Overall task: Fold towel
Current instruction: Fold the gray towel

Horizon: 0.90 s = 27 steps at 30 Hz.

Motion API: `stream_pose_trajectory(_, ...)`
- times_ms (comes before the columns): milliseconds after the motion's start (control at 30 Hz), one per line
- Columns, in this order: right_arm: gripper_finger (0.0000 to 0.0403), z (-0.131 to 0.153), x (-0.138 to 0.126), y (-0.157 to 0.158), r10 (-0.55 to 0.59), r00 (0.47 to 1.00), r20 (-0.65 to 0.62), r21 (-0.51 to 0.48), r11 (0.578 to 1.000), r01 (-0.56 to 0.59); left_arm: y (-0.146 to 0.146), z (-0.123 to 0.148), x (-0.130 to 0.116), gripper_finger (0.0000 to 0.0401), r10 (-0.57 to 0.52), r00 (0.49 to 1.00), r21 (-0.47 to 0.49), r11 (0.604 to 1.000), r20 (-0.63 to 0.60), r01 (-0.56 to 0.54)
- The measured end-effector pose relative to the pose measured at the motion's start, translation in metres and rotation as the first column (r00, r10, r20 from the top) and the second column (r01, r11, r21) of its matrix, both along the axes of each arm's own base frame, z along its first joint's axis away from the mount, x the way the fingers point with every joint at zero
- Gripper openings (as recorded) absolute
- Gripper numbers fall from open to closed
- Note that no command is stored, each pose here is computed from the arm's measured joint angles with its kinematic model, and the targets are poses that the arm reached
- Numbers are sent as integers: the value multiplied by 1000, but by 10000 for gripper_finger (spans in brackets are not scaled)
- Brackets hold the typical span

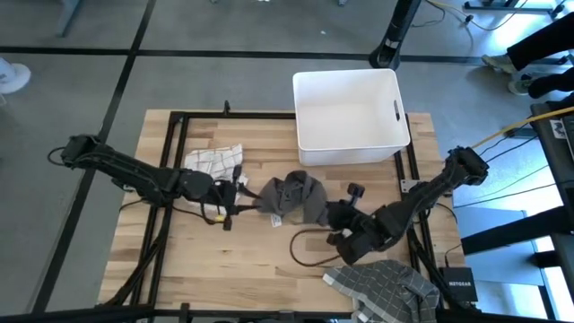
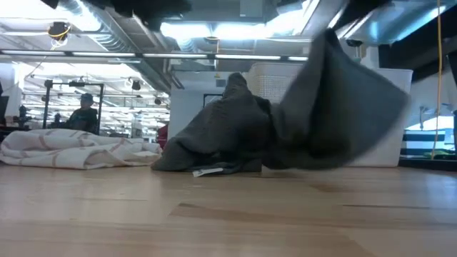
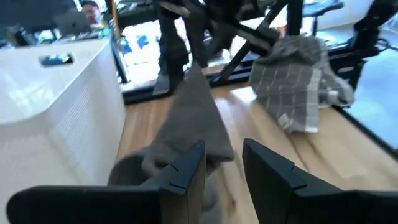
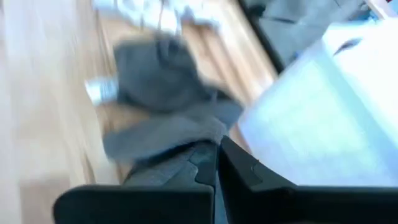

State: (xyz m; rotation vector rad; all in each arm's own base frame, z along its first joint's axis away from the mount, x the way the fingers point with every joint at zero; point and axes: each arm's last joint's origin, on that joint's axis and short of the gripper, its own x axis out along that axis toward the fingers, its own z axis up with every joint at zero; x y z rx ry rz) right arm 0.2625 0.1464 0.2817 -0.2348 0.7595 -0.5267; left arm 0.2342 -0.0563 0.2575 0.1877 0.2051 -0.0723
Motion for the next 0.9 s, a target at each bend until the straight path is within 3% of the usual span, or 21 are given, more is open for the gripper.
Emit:
stream_pose_trajectory(200, 8, 57, 23, -20, -42, 991, 127, 38, 999, 37, -9, 5, -1, 100, -45, 999, 46, 998, 25, 44)
stream_pose_trajectory(367, 4, 66, 38, -46, -97, 984, 152, 20, 995, 95, -12, 0, 11, 100, -22, 998, 52, 998, 66, 18)
stream_pose_trajectory(500, 5, 67, 44, -61, -127, 980, 152, 19, 992, 125, -17, -19, 29, 100, 2, 1000, 141, 990, 25, -6)
stream_pose_trajectory(633, 5, 67, 46, -67, -136, 980, 145, 9, 991, 136, -22, -30, 55, 100, 119, 993, 222, 969, -17, -112)
stream_pose_trajectory(800, 4, 67, 46, -66, -129, 981, 145, 5, 992, 130, -31, -35, 91, 100, 196, 980, 216, 959, -28, -185)
stream_pose_trajectory(900, 5, 67, 46, -66, -131, 981, 146, 0, 991, 132, -36, -41, 104, 100, 309, 951, 273, 917, -24, -291)
